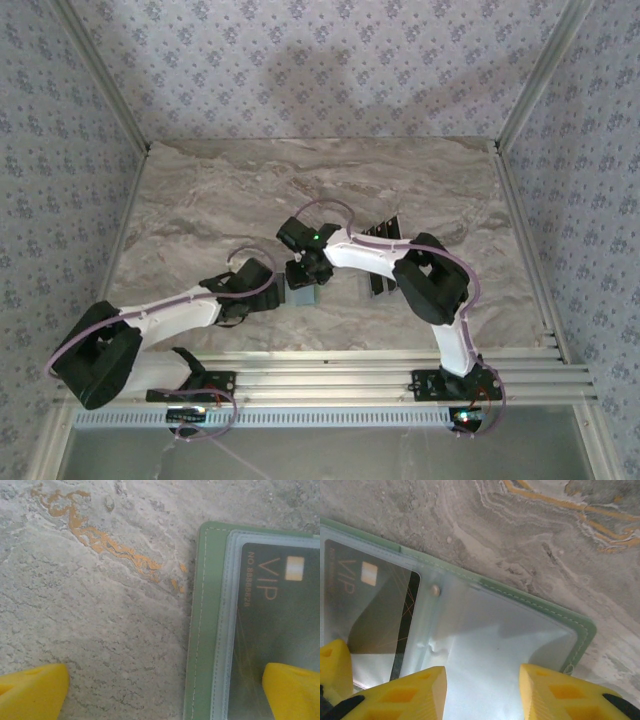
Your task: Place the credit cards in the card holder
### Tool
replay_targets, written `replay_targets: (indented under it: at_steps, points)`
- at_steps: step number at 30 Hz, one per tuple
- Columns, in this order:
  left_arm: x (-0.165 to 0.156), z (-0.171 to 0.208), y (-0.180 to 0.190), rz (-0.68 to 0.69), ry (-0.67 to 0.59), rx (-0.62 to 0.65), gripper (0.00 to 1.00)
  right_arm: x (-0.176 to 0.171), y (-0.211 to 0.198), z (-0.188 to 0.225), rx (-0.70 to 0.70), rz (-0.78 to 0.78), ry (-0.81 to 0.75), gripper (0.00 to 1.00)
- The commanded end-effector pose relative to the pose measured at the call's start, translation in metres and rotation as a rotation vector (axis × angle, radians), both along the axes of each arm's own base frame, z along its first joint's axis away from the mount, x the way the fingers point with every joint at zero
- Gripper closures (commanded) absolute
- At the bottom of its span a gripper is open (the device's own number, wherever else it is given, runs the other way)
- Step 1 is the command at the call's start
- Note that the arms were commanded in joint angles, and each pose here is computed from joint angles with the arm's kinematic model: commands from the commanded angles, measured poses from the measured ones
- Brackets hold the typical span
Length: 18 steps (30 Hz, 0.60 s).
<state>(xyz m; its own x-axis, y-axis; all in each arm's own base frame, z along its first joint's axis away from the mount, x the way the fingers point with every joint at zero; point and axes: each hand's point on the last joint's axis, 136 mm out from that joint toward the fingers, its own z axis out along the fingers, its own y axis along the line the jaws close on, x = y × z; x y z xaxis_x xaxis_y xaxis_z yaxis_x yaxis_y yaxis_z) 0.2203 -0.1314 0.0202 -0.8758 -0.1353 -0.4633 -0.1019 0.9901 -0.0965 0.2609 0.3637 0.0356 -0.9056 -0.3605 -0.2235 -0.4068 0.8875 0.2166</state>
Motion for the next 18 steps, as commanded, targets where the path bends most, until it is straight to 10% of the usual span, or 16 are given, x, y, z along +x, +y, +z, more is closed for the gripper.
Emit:
replay_targets:
  at_steps: [1, 18]
  points:
    - [-0.002, -0.011, 0.002, 0.006, 0.017, 0.020, 0.00, -0.004, 0.002, -0.012, 0.032, -0.004, 0.045, 0.55]
    - [-0.006, -0.014, 0.004, -0.003, 0.017, 0.022, 0.00, -0.007, 0.020, -0.021, 0.218, -0.139, 0.176, 0.53]
